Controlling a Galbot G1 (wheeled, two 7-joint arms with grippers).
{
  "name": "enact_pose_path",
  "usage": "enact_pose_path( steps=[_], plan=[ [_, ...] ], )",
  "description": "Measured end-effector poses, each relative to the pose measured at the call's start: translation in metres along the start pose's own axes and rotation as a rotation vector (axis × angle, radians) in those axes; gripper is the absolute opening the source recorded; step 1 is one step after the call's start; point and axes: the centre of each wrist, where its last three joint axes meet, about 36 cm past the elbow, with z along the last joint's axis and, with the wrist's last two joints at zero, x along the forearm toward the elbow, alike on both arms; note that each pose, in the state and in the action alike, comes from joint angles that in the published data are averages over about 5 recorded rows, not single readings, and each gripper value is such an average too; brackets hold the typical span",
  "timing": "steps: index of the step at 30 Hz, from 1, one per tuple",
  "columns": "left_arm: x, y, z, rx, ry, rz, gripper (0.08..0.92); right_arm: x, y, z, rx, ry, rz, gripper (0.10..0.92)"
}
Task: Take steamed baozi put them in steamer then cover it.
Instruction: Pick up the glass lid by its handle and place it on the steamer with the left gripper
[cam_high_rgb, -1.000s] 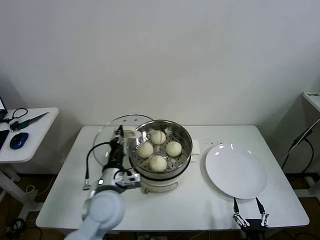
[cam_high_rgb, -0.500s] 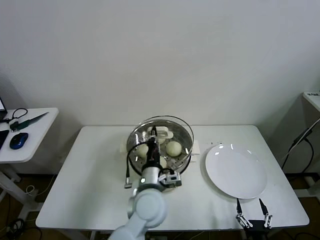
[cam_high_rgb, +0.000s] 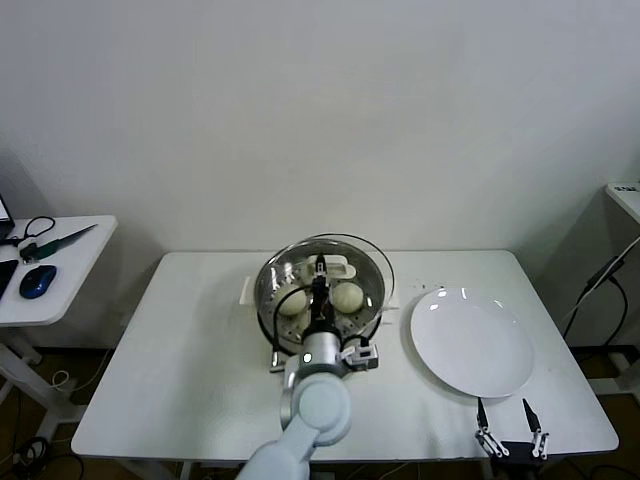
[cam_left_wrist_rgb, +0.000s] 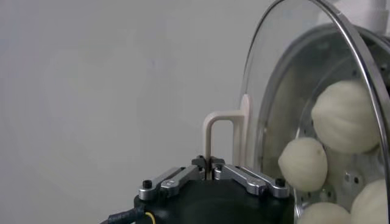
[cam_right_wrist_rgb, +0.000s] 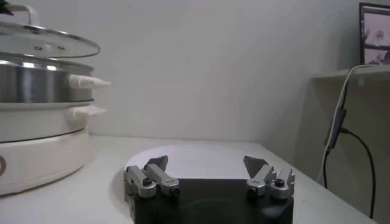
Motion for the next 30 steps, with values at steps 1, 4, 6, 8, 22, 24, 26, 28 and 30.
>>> enact_pose_path(
  steps=[1,4,6,8,22,24,26,28,30],
  plan=[
    [-0.001,-0.002,0.001,-0.005,0.003,0.001,0.132,0.0,0.0,0.0,0.0,0.0,0.001,0.823],
    [-0.002,-0.007,0.004,-0.019,0.011,0.005,0.132,-0.001,0.0,0.0,-0.001,-0.001,0.004,0.823],
    [-0.002,-0.009,0.005,-0.025,0.014,0.008,0.132,-0.001,0.0,0.001,-0.002,0.0,0.005,0.823],
    [-0.002,-0.011,0.005,-0.03,0.015,0.011,0.132,-0.001,0.0,0.002,-0.002,0.001,0.007,0.823],
    [-0.007,-0.023,0.013,-0.073,0.021,0.015,0.132,0.0,0.0,0.002,-0.005,-0.009,0.013,0.823],
    [-0.006,-0.024,0.014,-0.076,0.018,0.016,0.132,0.0,0.0,0.002,-0.004,-0.011,0.013,0.823],
    [-0.005,-0.024,0.016,-0.076,0.015,0.017,0.141,-0.001,0.0,0.001,-0.005,-0.013,0.013,0.823],
    [-0.004,-0.023,0.016,-0.074,0.011,0.017,0.176,-0.001,0.001,0.001,-0.006,-0.015,0.014,0.823],
    [-0.002,-0.022,0.017,-0.069,0.006,0.019,0.223,-0.002,0.001,0.001,-0.006,-0.016,0.014,0.823]
  ],
)
